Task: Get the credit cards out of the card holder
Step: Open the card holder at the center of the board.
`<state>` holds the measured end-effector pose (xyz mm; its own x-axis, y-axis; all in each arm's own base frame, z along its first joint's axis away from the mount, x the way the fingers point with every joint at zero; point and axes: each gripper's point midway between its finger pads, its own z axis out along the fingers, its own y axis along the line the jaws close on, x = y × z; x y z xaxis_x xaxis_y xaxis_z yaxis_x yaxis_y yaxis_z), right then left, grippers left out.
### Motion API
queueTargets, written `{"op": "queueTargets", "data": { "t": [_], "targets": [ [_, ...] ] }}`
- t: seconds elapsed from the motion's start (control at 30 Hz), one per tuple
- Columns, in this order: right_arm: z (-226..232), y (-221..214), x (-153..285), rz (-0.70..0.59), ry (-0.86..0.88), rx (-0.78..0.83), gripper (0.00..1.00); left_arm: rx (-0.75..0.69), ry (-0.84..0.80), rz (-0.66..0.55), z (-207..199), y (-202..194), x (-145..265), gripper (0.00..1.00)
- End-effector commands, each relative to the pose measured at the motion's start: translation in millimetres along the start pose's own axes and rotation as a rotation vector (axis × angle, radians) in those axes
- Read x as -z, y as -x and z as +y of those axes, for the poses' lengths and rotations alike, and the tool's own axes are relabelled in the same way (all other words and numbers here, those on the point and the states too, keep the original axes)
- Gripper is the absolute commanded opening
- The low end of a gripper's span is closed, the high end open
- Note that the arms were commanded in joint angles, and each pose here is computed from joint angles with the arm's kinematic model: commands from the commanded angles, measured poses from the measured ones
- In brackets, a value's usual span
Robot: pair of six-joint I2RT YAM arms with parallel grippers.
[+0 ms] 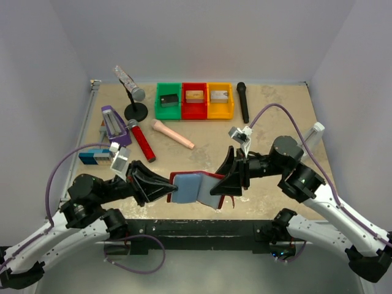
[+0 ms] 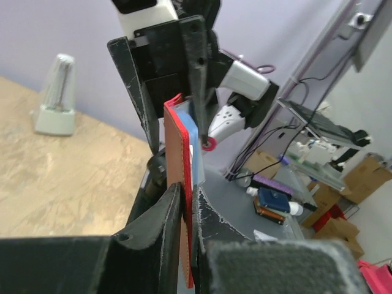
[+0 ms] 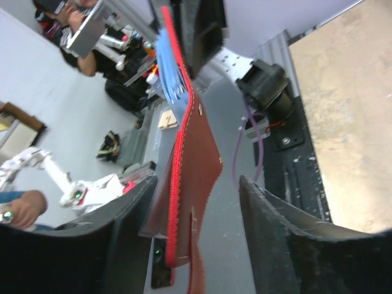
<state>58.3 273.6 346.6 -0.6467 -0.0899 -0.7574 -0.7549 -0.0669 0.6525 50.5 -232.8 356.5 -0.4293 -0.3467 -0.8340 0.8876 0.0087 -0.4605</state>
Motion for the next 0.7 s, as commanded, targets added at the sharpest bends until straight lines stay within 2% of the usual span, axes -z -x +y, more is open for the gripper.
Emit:
{"op": "queueTargets", "data": {
  "t": [0.0,0.2,0.4,0.5,0.63,0.67],
  "targets": [
    [-4.5,19.4,-0.7,-0.074,-0.051,0.023,0.64,-0.009,0.178,0.085,10.8,22.9,-7.3,0.0],
    [-21.4,31.1,-7.1,-0.134,-0.102,-0.023,0.78,0.039,0.456,0.198,50.4,25.3,-11.1,0.0],
    [-53.2,38.0,-11.3,-0.202,-0.215,-0.104,0.79,0.077,0.637,0.265,74.8,21.3,-5.8,0.0],
    [-73.2,34.6,-16.2,-0.184,-0.271,-0.167,0.68,0.079,0.663,0.268,77.2,24.0,-5.8,0.0],
    [-89.7,30.3,-21.9,-0.172,-0.306,-0.221,0.38,0.074,0.679,0.279,77.1,27.9,-6.8,0.0],
    [-94.0,28.3,-22.9,-0.168,-0.316,-0.233,0.34,0.074,0.676,0.281,76.5,28.6,-7.8,0.0]
  ]
}}
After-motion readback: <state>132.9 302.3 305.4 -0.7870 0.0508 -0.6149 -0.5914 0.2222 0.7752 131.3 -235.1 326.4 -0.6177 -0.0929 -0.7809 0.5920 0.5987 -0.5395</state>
